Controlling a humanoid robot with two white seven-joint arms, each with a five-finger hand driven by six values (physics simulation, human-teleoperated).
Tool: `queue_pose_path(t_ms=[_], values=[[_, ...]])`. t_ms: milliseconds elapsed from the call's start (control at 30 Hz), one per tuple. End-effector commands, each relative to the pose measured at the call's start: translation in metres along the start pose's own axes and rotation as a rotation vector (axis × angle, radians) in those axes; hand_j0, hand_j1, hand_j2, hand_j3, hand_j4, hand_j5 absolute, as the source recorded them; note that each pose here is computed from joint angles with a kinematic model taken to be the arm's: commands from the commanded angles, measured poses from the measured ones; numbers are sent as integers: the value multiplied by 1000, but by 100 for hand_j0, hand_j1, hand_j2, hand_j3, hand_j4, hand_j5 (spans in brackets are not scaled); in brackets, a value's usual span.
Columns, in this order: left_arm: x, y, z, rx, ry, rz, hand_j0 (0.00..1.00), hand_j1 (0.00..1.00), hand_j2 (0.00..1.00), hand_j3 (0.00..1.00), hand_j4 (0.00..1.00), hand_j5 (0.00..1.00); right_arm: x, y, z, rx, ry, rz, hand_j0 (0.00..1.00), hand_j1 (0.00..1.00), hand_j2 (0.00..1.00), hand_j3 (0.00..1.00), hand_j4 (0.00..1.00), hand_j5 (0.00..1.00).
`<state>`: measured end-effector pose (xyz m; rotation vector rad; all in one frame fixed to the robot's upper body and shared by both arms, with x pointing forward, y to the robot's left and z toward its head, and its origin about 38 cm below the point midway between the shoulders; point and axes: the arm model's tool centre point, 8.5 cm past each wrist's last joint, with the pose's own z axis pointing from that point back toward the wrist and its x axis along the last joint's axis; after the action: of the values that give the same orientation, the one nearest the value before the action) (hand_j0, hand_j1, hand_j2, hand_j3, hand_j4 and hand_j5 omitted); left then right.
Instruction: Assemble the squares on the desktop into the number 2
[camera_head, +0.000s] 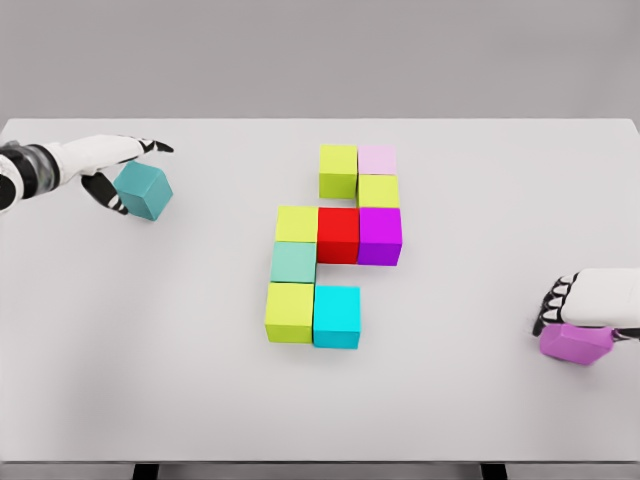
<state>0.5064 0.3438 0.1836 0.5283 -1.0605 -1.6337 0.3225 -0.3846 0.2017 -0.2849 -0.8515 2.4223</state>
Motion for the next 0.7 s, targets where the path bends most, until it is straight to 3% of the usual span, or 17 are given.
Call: queue_pose_path(t_ms=[0, 67, 233, 400, 500, 567, 667], values=[[0, -6, -7, -13, 6, 8, 100, 100, 100, 100, 100, 100, 0, -1, -1, -6, -1, -3, 51, 51, 51, 51, 51, 51], [2, -6, -9, -17, 12, -5, 100, 100, 100, 100, 100, 100, 1, -8, -5, -35, -8, 2, 46, 46, 46, 46, 46, 46], [2, -9, -17, -27, 22, 6, 100, 100, 100, 100, 100, 100, 0, -34, -14, -149, -13, 15, 48, 48, 48, 48, 48, 48], [2, -11, -20, -33, 25, 7, 98, 98, 98, 98, 98, 98, 11, -55, -38, -239, -67, 23, 51, 51, 51, 51, 51, 51], [2, -12, -20, -34, 25, 6, 90, 90, 90, 90, 90, 90, 7, -70, -34, -266, -55, 51, 52, 52, 52, 52, 52, 52], [4, -11, -21, -32, 20, 10, 79, 79, 79, 79, 79, 79, 13, -75, -44, -288, -81, 52, 52, 52, 52, 52, 52, 52], [3, -11, -20, -32, 20, 12, 66, 66, 66, 66, 66, 66, 26, -88, -64, -270, -147, 92, 52, 52, 52, 52, 52, 52]])
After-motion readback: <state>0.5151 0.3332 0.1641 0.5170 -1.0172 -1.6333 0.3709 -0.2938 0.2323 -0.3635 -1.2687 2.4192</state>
